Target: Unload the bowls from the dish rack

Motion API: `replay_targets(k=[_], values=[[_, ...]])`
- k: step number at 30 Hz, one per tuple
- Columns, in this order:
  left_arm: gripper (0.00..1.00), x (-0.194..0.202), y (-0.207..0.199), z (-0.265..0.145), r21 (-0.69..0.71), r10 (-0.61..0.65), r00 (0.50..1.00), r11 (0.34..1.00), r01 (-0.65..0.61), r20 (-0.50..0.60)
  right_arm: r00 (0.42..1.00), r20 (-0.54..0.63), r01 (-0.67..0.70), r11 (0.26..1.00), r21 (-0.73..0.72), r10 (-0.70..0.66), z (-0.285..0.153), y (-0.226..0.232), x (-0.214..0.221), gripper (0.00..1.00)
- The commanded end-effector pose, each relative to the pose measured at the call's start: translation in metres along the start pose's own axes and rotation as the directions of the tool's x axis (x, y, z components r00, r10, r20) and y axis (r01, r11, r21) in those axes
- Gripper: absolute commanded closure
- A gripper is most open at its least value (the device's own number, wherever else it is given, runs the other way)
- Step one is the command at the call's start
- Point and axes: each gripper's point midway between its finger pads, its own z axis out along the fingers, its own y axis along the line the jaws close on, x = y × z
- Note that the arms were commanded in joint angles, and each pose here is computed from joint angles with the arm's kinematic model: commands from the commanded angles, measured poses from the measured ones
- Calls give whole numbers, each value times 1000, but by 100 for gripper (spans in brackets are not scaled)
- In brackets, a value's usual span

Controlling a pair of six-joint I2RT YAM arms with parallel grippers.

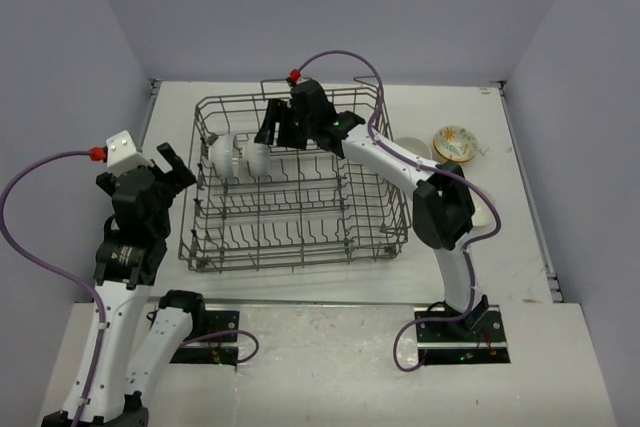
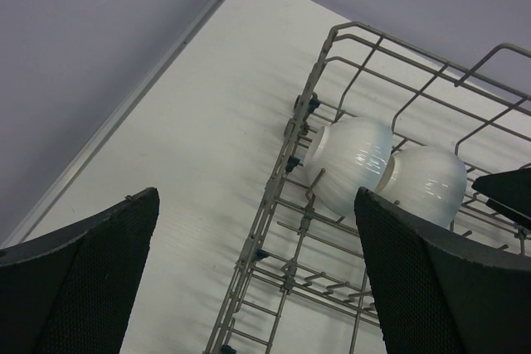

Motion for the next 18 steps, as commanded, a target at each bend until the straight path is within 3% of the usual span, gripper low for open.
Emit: replay_targets(k=[1,12,18], values=[[0,-11,-2,-1,5,-18,999,1000,18,42,999,37,-17,995,-100,21,0,21,-19,32],[0,-11,-2,-2,12,-19,999,1000,19,42,997,-16,-72,988,-134,70,27,10,-6,40],[0,-10,-3,-1,13,-16,999,1000,16,42,991,-91,-115,962,-246,95,37,19,6,43]])
